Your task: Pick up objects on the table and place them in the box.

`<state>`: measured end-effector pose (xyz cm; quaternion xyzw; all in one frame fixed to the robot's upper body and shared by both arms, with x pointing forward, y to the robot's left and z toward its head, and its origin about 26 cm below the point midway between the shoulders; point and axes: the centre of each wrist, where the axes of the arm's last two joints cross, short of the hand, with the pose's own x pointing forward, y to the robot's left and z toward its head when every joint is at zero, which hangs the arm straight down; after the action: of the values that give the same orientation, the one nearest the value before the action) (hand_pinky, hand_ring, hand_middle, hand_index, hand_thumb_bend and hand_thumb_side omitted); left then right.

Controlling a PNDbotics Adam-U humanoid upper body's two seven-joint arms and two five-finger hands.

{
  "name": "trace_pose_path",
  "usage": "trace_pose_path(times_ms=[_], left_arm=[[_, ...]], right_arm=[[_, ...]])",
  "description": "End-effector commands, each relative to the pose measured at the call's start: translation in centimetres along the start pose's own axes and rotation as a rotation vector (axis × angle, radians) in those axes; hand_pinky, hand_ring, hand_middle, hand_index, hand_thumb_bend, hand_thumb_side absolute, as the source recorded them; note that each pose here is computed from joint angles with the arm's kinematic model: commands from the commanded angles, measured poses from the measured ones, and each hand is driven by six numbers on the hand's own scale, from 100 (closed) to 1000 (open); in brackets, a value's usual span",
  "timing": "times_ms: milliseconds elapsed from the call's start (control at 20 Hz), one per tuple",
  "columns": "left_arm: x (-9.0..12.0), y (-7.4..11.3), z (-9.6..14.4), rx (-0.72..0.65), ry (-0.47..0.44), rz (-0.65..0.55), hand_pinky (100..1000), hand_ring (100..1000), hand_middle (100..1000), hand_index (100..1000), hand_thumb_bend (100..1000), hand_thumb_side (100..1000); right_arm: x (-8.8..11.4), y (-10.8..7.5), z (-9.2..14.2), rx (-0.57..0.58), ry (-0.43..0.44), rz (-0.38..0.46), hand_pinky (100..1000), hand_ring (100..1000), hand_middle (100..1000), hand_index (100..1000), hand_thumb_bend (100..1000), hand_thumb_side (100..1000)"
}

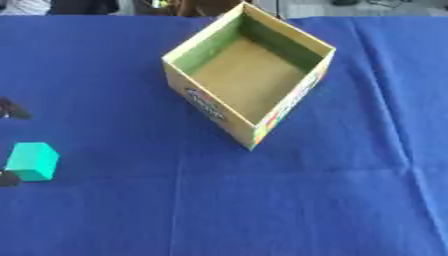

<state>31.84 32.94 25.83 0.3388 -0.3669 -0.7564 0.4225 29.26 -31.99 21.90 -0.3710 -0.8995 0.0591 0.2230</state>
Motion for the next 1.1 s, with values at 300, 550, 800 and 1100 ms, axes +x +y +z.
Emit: trace_pose_path(times_ms=[300, 550, 800, 1100], left_arm=[[-1.7, -0.7, -1.5, -0.055, 0.015, 0.029, 858, 875, 874, 1000, 679, 808], [-2.2, -1.5, -2.5, -0.078, -0.003, 0.075, 850, 866, 863, 1000, 676, 799], [-2.8, -2.5, -3.6, -0.086, -0.014, 0.124, 822, 838, 815, 1000, 674, 790], [-3.3, -3.1, -4.3, -0.042, 0.003, 0.112, 762, 798, 759, 954, 606, 761]], right_arm=[[0.4, -0.3, -0.7, -0.007, -0.029, -0.004, 791, 793, 544, 699, 122, 814], [0.4, -0.3, -0.7, -0.010, -0.026, -0.005, 792, 794, 543, 698, 121, 810], [0.4, -0.3, -0.6, -0.013, -0.023, -0.008, 792, 794, 541, 696, 120, 809], [0.4, -0.3, -0.5, -0.015, -0.019, -0.009, 793, 794, 539, 695, 119, 807]])
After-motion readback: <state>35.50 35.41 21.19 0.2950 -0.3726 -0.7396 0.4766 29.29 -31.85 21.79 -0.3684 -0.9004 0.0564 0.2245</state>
